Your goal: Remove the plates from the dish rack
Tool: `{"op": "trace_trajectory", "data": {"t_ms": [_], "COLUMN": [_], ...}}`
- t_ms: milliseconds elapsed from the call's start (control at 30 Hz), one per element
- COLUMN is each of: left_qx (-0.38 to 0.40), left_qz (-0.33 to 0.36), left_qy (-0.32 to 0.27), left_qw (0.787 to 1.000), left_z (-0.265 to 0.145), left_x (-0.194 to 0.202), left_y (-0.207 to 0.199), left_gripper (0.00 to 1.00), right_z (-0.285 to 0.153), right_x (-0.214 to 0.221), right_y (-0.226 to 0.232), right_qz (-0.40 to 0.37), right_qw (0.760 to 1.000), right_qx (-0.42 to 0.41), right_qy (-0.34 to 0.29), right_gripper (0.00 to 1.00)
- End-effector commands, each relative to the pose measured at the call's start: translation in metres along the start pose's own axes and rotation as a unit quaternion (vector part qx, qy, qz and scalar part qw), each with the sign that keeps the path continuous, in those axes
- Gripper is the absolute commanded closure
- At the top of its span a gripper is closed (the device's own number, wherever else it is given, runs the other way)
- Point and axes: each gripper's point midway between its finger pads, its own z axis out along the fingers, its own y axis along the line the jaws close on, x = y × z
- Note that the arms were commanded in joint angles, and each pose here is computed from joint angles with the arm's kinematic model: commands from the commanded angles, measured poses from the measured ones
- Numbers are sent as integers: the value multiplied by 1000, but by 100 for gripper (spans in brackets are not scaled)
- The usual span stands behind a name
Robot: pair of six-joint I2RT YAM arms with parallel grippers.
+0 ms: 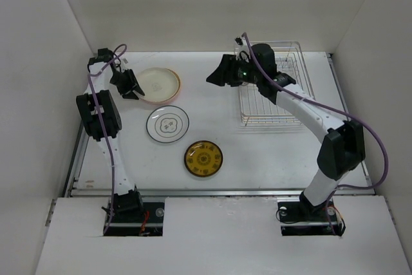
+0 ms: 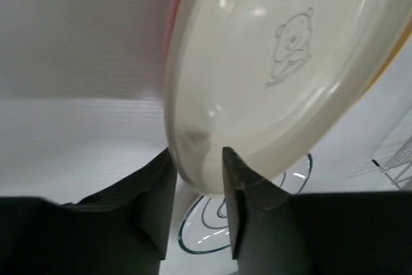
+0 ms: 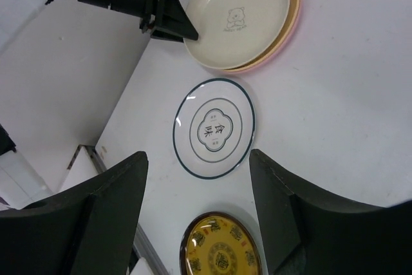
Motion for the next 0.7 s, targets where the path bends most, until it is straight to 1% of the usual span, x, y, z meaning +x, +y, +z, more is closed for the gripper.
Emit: {"op": "trace_trajectory", "data": {"t_ms": [0, 67, 100, 133, 200, 267, 333, 400, 467, 500, 567, 600, 633, 667], "left_qx": [-34, -57, -63, -63, -66, -80, -94, -120, -120, -124, -130, -129, -128, -127], "left_qz": [9, 7, 7, 11, 22, 27, 48, 64, 69, 73, 73, 74, 76, 82], "left_qy": [-16, -17, -18, -18, -20, -23, -32, -34, -33, -33, -33, -37, -42, -46], "left_qw": [999, 998, 998, 998, 997, 996, 994, 990, 990, 989, 988, 988, 988, 987], "left_z": [-17, -14, -14, -14, -16, -17, -17, -17, -15, -14, -12, -14, -18, -22], "left_x": [-3, -4, -4, -4, -4, -5, -8, -9, -10, -9, -11, -14, -15, -16], "left_y": [3, 13, 15, 16, 12, 17, 12, 18, 19, 17, 20, 18, 16, 14], "left_gripper": [66, 59, 51, 47, 43, 42, 42, 42, 42, 42, 42, 42, 42, 42], "right_z": [-11, -15, -14, -17, -18, -21, -21, -24, -24, -29, -35, -41, -52, -63], "right_x": [-12, -15, -12, -15, -9, -8, -8, -9, -5, -12, -33, -31, -47, -65], "right_y": [14, 18, 15, 19, 16, 17, 17, 17, 12, 15, -4, -16, -40, -43], "right_qz": [-18, -21, -19, -21, -18, -19, -19, -22, -16, -18, -14, -5, -2, -2], "right_qw": [1000, 999, 1000, 999, 1000, 1000, 1000, 999, 1000, 999, 995, 991, 979, 973], "right_qx": [-10, -12, -10, -13, -10, -10, -10, -5, 8, 13, 80, 121, 185, 207], "right_qy": [-22, -27, -23, -27, -22, -23, -23, -24, -17, -25, -59, -53, -84, -105], "right_gripper": [30, 30, 30, 30, 30, 30, 30, 30, 30, 30, 30, 26, 26, 24]}}
